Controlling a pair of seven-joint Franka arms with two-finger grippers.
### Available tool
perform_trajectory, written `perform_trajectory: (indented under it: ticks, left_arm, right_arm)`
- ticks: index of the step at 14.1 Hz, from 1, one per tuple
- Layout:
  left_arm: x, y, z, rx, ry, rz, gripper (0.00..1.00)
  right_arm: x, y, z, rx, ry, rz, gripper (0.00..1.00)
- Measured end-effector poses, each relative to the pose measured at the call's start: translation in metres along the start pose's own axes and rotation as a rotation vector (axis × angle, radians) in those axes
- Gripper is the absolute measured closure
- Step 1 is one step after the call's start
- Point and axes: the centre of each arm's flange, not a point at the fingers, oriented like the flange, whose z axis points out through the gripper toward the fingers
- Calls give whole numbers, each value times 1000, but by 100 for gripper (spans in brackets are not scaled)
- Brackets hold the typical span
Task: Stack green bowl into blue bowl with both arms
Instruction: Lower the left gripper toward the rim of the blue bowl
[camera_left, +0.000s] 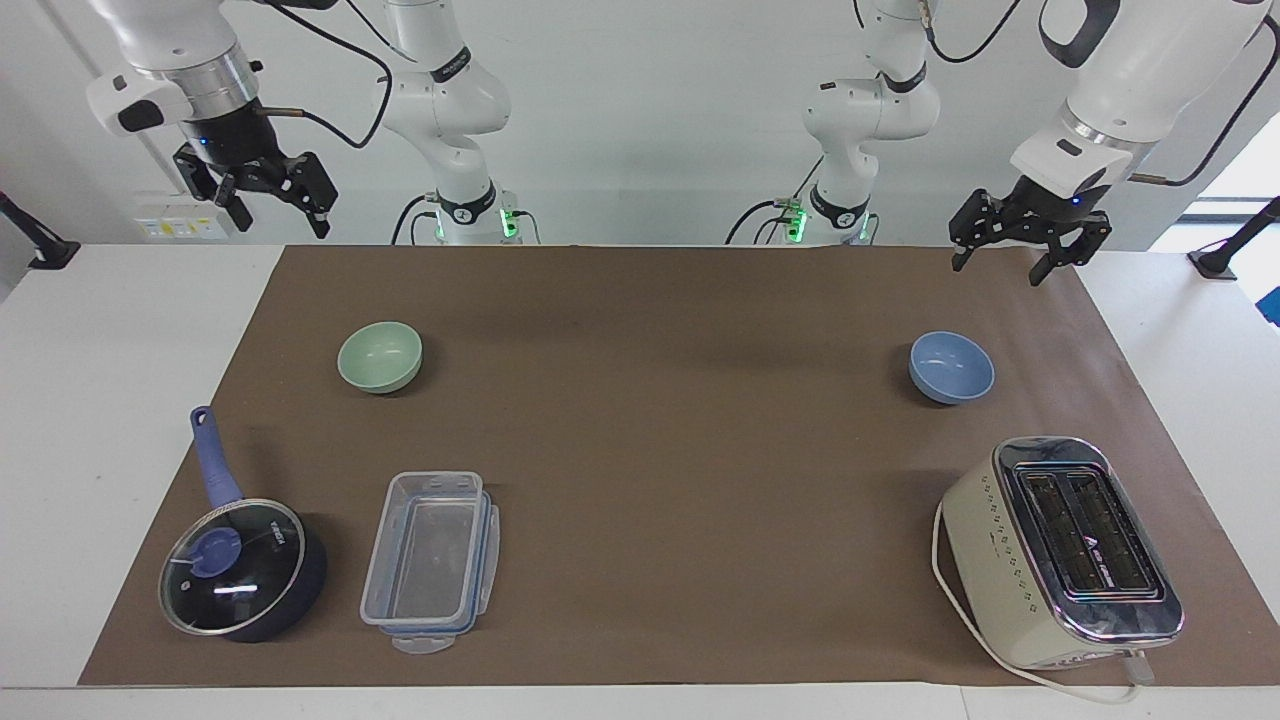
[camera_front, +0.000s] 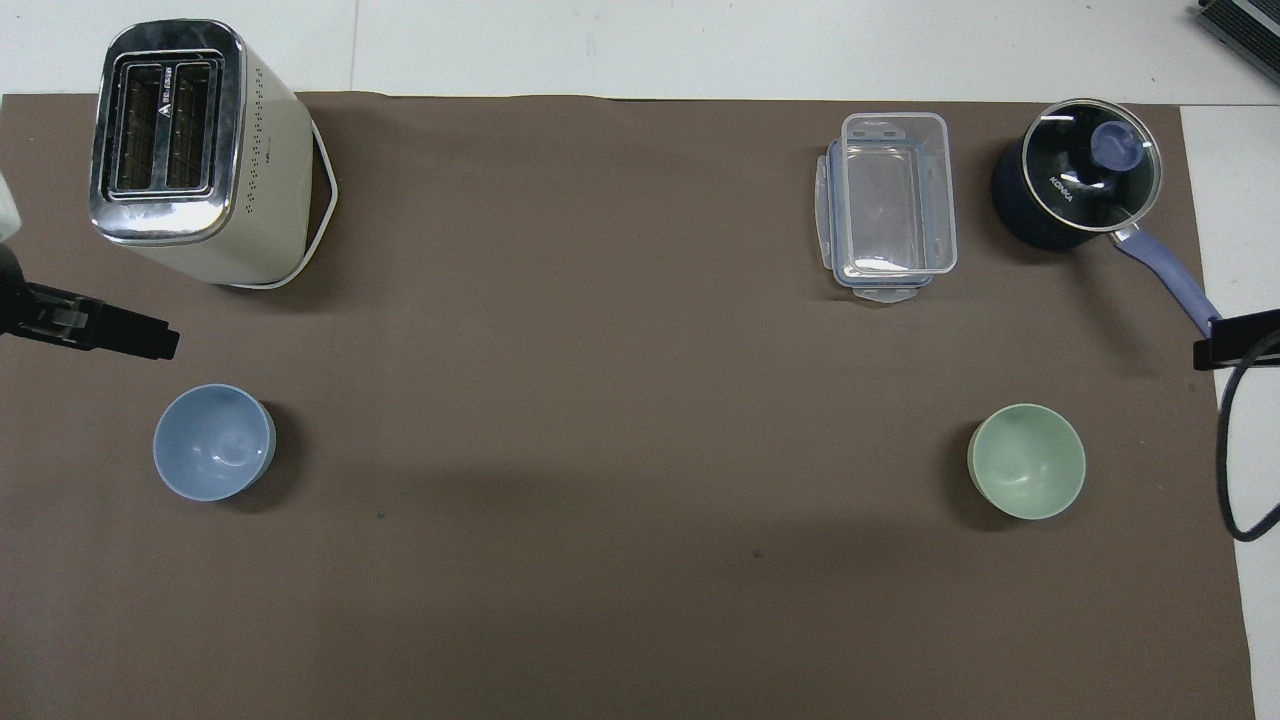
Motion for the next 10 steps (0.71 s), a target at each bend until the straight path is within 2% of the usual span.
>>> perform_trajectory:
  ticks: [5,10]
  left_arm:
    - [-6,-1,7,-10,-15,-3,0]
    - [-19,-21,38,-47,-72,3,0]
  right_arm:
    - [0,0,0,0,0,0,0]
    - [0,0,0,0,0,0,0]
